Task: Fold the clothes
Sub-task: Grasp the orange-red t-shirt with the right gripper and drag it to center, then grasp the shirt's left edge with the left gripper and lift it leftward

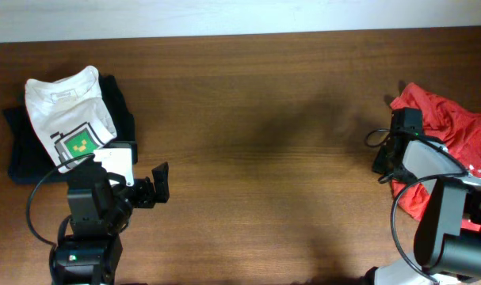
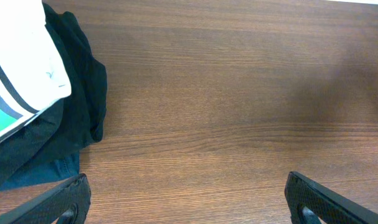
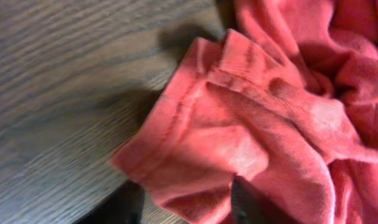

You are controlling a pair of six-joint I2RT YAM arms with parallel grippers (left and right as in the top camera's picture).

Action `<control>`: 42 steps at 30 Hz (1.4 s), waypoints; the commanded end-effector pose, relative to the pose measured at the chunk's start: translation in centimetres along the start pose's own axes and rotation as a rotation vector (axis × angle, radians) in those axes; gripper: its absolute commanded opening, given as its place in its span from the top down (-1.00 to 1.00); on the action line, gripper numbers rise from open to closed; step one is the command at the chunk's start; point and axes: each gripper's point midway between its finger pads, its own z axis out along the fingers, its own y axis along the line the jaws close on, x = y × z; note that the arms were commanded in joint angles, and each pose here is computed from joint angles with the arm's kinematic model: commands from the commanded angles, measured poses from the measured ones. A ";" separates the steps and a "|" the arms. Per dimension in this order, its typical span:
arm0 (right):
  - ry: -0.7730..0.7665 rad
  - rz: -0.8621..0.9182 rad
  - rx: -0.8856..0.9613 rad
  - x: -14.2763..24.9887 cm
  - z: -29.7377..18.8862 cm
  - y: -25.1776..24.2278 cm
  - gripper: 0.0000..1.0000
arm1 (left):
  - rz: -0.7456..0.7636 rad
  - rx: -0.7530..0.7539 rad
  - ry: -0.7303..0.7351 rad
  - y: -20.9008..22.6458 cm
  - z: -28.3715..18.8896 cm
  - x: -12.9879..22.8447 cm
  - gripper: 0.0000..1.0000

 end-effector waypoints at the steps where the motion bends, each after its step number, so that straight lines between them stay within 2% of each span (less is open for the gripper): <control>1: 0.067 0.006 -0.105 1.2 0.6 1.8 0.92 | 0.008 0.011 -0.025 -0.3 -0.4 -1.0 -0.99; 3: 0.129 -0.034 -0.234 2.5 0.0 3.8 0.92 | 0.008 0.010 -0.025 -0.3 -0.4 -1.0 -0.98; 5: 0.161 -0.150 -0.436 3.6 -1.3 6.8 0.92 | 0.008 0.010 -0.025 -0.3 -0.4 -1.0 -0.99; 8: 0.177 -0.282 -0.790 5.3 -6.0 12.4 0.92 | 0.008 0.010 -0.025 -0.3 -0.4 -1.0 -0.98; 16: 0.091 -0.664 -0.999 13.1 -15.4 25.0 0.92 | 0.008 0.008 -0.025 -0.3 -0.4 -1.0 -0.98; 18: -0.025 -0.771 -1.090 15.4 -18.9 29.6 0.92 | 0.008 0.007 -0.025 -0.3 -0.4 -1.0 -0.99; 21: -0.254 -0.831 -1.072 16.2 -22.5 33.7 0.92 | 0.008 0.007 -0.025 -0.3 -0.4 -1.0 -0.98; 22: -0.307 -0.830 -1.038 15.8 -22.9 34.1 0.59 | 0.008 0.007 -0.025 -0.3 -0.4 -1.0 -0.99; 23: -0.371 -0.822 -0.981 14.9 -23.2 34.4 -0.31 | 0.008 0.008 -0.025 -0.3 -0.4 -1.0 -0.99; 24: -0.406 -0.799 -0.921 13.6 -23.1 34.1 -0.97 | 0.008 0.007 -0.025 -0.3 -0.4 -1.0 -0.98; 27: -0.411 -0.715 -0.730 9.3 -21.9 30.9 -0.97 | 0.007 0.007 -0.025 -0.3 -0.4 -1.0 -0.99; 30: -0.393 -0.600 -0.525 4.2 -21.6 24.8 -0.98 | 0.008 0.013 -0.032 -0.4 -0.4 -1.1 -0.98; 34: -0.307 -0.479 -0.415 1.6 -20.9 17.5 -0.97 | 0.005 0.133 -0.005 -2.4 -0.1 -0.7 -0.98; 38: -0.186 -0.357 -0.305 0.6 -18.6 10.9 -0.97 | -0.045 0.288 0.156 -5.1 2.4 2.0 -0.98; 41: -0.099 -0.246 -0.265 0.1 -16.8 6.9 -0.97 | -0.133 0.384 0.430 -9.2 6.4 7.2 -0.98; 42: -0.090 -0.235 -0.269 0.1 -16.7 6.6 -0.97 | -0.137 0.397 0.469 -10.1 7.2 8.2 -0.98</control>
